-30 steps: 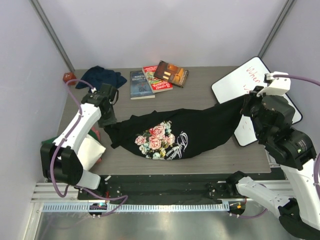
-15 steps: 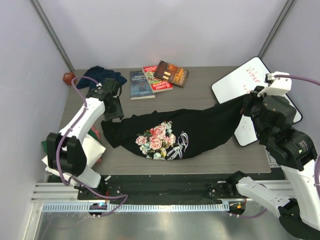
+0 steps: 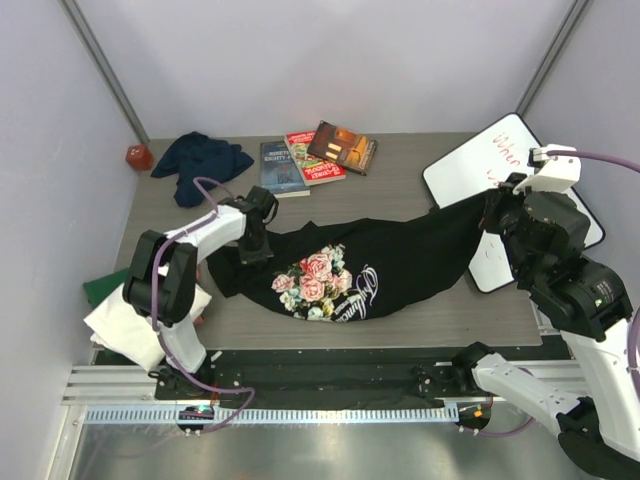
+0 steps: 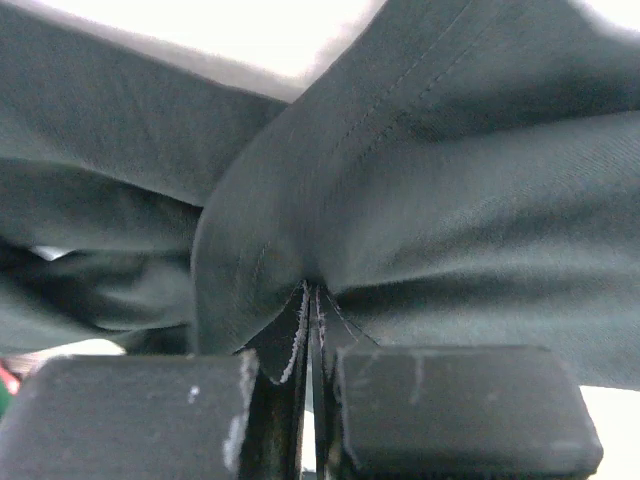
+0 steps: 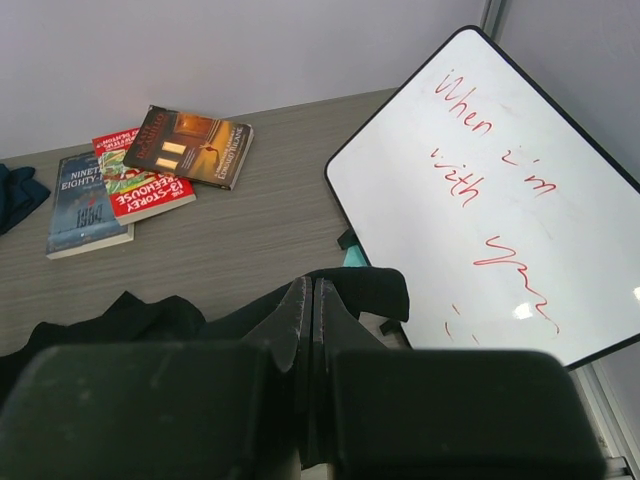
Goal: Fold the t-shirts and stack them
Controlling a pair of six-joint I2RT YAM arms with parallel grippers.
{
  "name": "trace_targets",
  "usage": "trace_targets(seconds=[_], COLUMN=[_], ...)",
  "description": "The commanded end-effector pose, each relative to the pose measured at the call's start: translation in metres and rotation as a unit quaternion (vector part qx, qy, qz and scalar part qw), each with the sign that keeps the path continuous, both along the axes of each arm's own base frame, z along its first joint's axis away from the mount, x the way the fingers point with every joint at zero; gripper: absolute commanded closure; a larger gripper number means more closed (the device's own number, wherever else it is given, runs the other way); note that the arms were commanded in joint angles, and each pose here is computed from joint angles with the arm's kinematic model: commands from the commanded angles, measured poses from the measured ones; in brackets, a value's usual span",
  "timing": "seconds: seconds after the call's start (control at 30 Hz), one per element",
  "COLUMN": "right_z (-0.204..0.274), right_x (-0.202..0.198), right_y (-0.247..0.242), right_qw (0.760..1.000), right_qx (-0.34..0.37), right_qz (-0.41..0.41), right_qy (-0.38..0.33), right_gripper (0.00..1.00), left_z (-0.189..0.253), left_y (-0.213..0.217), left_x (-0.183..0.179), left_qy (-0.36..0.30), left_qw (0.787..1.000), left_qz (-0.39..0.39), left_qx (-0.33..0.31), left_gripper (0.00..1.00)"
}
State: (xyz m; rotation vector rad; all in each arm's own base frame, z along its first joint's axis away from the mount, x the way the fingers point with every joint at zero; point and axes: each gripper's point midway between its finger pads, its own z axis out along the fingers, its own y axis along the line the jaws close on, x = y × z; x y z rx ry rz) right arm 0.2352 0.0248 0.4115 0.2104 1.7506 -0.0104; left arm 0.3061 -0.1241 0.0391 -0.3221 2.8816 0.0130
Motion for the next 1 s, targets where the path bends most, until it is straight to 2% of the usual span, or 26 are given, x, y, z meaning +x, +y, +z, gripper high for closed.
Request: trace_targets(seconds=[0.0,0.2,0.37,0.47,0.5,0.57,0.6,0.67,0.7,0.97], right_z=[0.011,0.007,0.005,0.01,0.011,0.013,0.013,0.013,0.013,0.011], right_x=[0.006,0.006,0.007,0.006,0.006,0.005,0.005,0.004,0.004,0.001], right_y=[0.003,0.002,0.004,0.003,0.002,0.001,0.0,0.0,0.0,-0.002], right_qw=[1.0,1.0,1.0,1.0,0.999,0.999,0.999,0.999,0.999,0.999], right_qx=[0.015,0.014,0.015,0.014,0.014,0.013,0.013,0.014,0.015,0.013], right_qz=[-0.002,-0.004,-0.002,-0.002,-0.004,-0.005,-0.006,-0.004,-0.004,-0.006], right_qy=[-0.026,-0.025,-0.022,-0.027,-0.029,-0.031,-0.032,-0.032,-0.032,-0.033], right_gripper=[0.99,0.99,0.99,0.99,0.99,0.99,0.99,0.99,0.99,0.99], left_z=[-0.015,-0.041,-0.022,0.013,0.041,0.068,0.093,0.107,0.117,0.058], left_y=[-0.005,0.009,0.009,0.006,0.003,0.003,0.008,0.017,0.02,0.021], left_x=[-0.012,-0.051,-0.047,-0.027,-0.012,0.003,0.019,0.033,0.042,0.063], left_qy=[0.002,0.043,0.031,-0.009,-0.046,-0.087,-0.127,-0.156,-0.167,-0.076], left_qw=[1.0,0.999,0.999,1.0,0.999,0.996,0.992,0.987,0.985,0.995], left_qz=[0.014,0.023,0.021,0.017,0.018,0.013,0.018,0.022,0.025,0.03], left_qx=[-0.013,0.005,0.004,0.002,-0.006,-0.005,0.008,0.037,0.042,0.055], left_gripper=[1.0,1.0,1.0,0.87,0.79,0.7,0.65,0.49,0.44,0.47])
